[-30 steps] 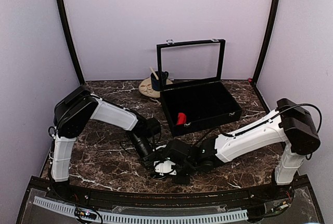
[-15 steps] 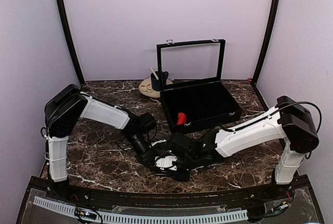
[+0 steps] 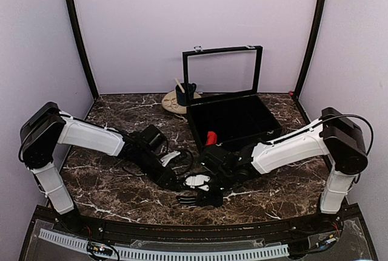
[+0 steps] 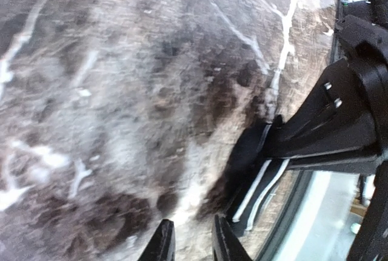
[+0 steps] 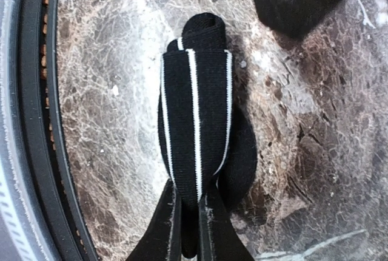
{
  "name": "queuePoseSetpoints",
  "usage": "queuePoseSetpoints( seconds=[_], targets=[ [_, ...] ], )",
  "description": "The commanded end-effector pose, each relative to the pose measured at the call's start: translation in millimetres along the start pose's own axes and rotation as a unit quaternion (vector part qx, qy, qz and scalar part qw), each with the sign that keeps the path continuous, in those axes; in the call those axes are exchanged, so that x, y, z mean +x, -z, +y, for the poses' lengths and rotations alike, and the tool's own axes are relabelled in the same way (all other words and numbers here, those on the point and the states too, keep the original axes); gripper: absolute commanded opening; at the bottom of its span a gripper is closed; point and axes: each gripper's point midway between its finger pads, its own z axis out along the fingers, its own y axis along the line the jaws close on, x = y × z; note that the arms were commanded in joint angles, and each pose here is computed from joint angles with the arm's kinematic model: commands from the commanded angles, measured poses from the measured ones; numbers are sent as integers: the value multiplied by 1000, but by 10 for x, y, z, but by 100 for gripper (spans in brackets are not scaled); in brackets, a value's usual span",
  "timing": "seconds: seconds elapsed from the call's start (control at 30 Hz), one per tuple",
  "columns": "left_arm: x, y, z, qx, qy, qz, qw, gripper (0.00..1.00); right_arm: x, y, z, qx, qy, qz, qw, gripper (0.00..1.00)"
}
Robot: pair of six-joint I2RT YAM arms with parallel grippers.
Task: Roll the socks
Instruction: Roll the sock at the center of the board.
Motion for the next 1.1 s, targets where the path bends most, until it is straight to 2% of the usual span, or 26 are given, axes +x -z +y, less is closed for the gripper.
queuePoseSetpoints(
  seconds=[0.0,0.3,0.6,0.8,0.97,1.07],
  targets=[
    [-117,77,26,-63,-62,-57,994,24,459,-107,106,-67,-64,75,993,0],
    [-98,21,-131,-150,-179,-87,968,24,458,-78,140,-136,-117,78,981,0],
    [-73,201,-158,-182,-203,-146,951,27,434,-54,125,-163,-147,71,973,0],
    [-31,350,-128,-198,-188,-175,946,27,434,-67,137,-173,-155,71,970,0],
    [-79,578,-284,-193,-200,-232,932,28,428,-101,133,-187,-165,75,966,0],
    [-60,603,-390,-186,-223,-239,926,30,391,-115,109,-193,-169,74,964,0]
  ],
)
